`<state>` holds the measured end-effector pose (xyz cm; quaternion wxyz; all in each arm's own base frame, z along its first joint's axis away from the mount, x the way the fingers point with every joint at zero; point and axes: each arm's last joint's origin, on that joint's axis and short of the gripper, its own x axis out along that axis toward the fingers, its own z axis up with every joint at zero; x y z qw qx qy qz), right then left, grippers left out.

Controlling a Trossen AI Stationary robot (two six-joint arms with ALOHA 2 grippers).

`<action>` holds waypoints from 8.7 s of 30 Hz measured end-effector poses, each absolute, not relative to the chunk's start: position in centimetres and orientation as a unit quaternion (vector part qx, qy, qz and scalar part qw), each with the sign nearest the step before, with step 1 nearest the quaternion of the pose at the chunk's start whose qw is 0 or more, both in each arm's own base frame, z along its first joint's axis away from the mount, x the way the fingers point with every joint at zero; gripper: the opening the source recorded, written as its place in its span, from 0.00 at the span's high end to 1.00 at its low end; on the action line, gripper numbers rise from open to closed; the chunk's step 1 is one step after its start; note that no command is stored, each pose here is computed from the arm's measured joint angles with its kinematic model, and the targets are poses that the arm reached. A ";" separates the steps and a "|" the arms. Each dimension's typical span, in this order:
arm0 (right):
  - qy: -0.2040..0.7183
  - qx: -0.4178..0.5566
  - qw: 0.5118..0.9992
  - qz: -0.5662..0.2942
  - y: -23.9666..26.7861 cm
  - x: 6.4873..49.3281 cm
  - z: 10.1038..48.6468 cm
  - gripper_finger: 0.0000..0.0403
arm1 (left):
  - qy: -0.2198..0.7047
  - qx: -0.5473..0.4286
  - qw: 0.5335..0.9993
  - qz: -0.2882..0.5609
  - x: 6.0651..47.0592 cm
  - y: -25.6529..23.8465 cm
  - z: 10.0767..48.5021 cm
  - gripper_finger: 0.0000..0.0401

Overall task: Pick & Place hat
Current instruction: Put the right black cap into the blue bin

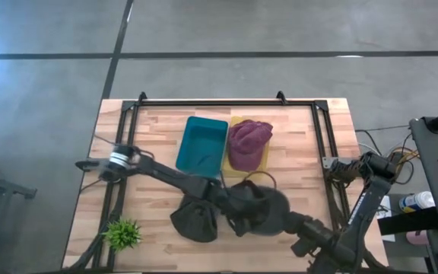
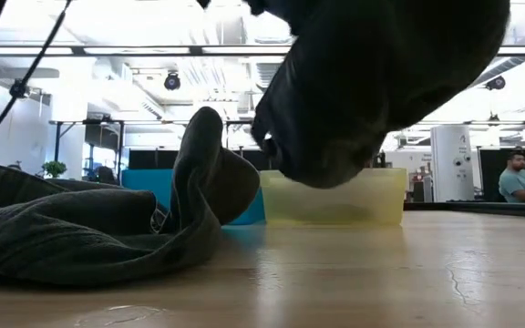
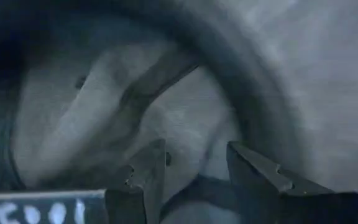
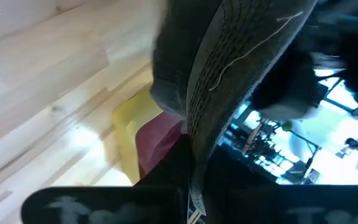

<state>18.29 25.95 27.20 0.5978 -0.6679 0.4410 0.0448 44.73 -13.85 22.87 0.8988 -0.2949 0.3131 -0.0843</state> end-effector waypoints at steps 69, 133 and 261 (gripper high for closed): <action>0.522 -0.533 0.661 0.078 28.5 14.6 23.4 0.96 | 0.319 -0.423 0.848 0.032 36.8 -9.0 23.2 0.59; 0.425 -0.621 0.653 0.086 27.7 19.7 20.6 0.97 | 0.303 -0.397 0.861 -0.094 47.5 -15.5 15.9 0.59; 0.446 -0.332 0.830 0.042 27.9 23.8 24.5 0.56 | 0.404 -0.078 0.910 -0.052 39.2 -19.0 23.1 0.59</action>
